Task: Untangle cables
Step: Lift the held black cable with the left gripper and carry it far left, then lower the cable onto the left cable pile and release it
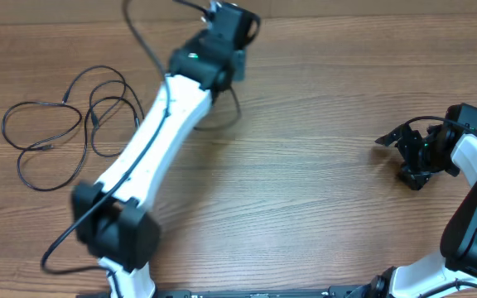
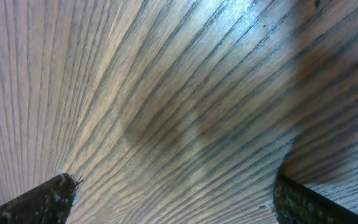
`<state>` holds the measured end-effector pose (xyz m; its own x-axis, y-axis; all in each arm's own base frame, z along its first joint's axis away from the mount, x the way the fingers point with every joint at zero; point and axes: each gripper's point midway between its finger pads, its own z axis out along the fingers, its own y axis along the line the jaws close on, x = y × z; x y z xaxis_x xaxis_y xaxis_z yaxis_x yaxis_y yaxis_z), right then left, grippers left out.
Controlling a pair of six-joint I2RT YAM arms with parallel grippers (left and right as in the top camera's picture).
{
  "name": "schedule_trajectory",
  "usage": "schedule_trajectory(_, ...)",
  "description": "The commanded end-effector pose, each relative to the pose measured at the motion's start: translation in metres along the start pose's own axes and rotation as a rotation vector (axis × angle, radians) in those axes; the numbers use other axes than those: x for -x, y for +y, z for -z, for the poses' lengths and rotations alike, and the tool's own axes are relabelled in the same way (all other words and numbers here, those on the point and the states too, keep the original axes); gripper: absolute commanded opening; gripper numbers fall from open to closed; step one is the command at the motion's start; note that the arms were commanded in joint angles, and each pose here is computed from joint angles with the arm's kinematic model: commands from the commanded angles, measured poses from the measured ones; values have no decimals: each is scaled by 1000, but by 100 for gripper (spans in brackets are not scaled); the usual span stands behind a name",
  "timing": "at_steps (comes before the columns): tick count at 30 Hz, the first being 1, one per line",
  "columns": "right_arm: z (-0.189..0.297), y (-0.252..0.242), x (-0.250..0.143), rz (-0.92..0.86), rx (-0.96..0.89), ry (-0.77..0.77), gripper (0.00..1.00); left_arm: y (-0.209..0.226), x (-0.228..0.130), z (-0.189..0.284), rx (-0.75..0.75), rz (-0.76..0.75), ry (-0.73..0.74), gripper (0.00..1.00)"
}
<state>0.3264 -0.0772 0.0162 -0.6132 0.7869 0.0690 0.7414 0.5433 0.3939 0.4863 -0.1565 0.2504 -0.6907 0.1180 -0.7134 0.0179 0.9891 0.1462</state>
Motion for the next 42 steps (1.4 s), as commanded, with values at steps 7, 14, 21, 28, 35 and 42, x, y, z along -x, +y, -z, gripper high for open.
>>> schedule_trajectory(7, -2, -10, 6, -4, -42, -24, 100, 133, 29, 49, 258, -69, -56, 4)
schedule_trajectory(14, -2, -10, 6, -4, -42, -24, 100, 199, 3, 43, 354, -4, 55, 4)
schedule_trajectory(21, -2, -10, 6, -4, -42, -24, 100, 227, -5, 32, 262, 7, 80, 4)
schedule_trajectory(28, -2, -10, 6, -4, -42, -24, 100, 247, -21, 20, 116, 79, 96, 4)
schedule_trajectory(35, -2, -10, 6, -5, -42, -23, 100, 247, -43, 8, -36, 125, 125, 4)
schedule_trajectory(42, -2, -10, 6, -5, -42, -23, 100, 267, -44, 7, 14, 120, 116, 4)
